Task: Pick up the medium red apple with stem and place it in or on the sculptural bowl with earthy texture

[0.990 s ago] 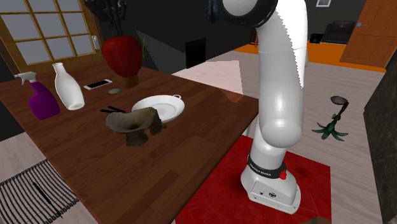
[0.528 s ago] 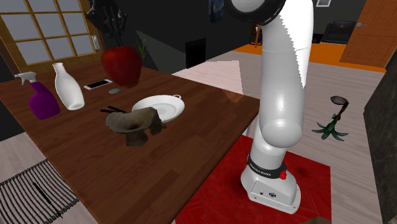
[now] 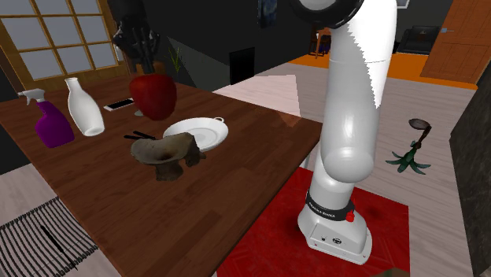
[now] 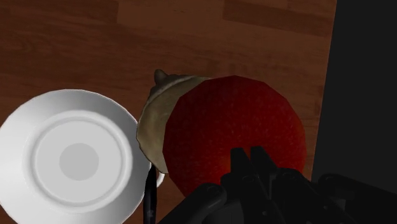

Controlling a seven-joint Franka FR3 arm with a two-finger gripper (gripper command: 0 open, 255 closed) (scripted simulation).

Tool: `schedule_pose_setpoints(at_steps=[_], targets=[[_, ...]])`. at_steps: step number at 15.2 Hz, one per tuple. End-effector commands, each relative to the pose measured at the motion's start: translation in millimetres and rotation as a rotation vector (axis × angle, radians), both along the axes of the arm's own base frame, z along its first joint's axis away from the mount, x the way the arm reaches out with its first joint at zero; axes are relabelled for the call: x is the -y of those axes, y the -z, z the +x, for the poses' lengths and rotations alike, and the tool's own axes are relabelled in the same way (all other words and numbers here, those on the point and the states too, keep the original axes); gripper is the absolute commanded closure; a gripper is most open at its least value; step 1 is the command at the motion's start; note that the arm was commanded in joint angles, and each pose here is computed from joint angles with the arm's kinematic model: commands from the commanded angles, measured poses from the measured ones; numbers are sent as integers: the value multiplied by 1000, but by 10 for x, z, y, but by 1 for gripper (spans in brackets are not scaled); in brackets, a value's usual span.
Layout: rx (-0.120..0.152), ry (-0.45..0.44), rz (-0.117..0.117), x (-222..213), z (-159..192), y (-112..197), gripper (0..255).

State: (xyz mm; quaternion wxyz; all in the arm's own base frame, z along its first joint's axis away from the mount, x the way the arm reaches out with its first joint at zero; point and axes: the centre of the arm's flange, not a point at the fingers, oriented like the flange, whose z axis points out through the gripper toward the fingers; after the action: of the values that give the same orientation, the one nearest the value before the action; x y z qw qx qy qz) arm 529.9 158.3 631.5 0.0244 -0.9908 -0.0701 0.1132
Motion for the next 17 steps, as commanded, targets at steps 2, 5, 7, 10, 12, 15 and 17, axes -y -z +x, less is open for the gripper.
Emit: schedule_pose_setpoints(at_steps=[2, 5, 7, 10, 12, 15, 17], targets=[[1, 0, 0, 3, -8, 175, 255], [1, 0, 0, 3, -8, 334, 255], [1, 0, 0, 3, -8, 439, 255], [1, 0, 0, 3, -8, 598, 255], [1, 0, 0, 3, -8, 703, 255], [1, 0, 0, 3, -8, 784, 255], [1, 0, 0, 3, -8, 784, 255]])
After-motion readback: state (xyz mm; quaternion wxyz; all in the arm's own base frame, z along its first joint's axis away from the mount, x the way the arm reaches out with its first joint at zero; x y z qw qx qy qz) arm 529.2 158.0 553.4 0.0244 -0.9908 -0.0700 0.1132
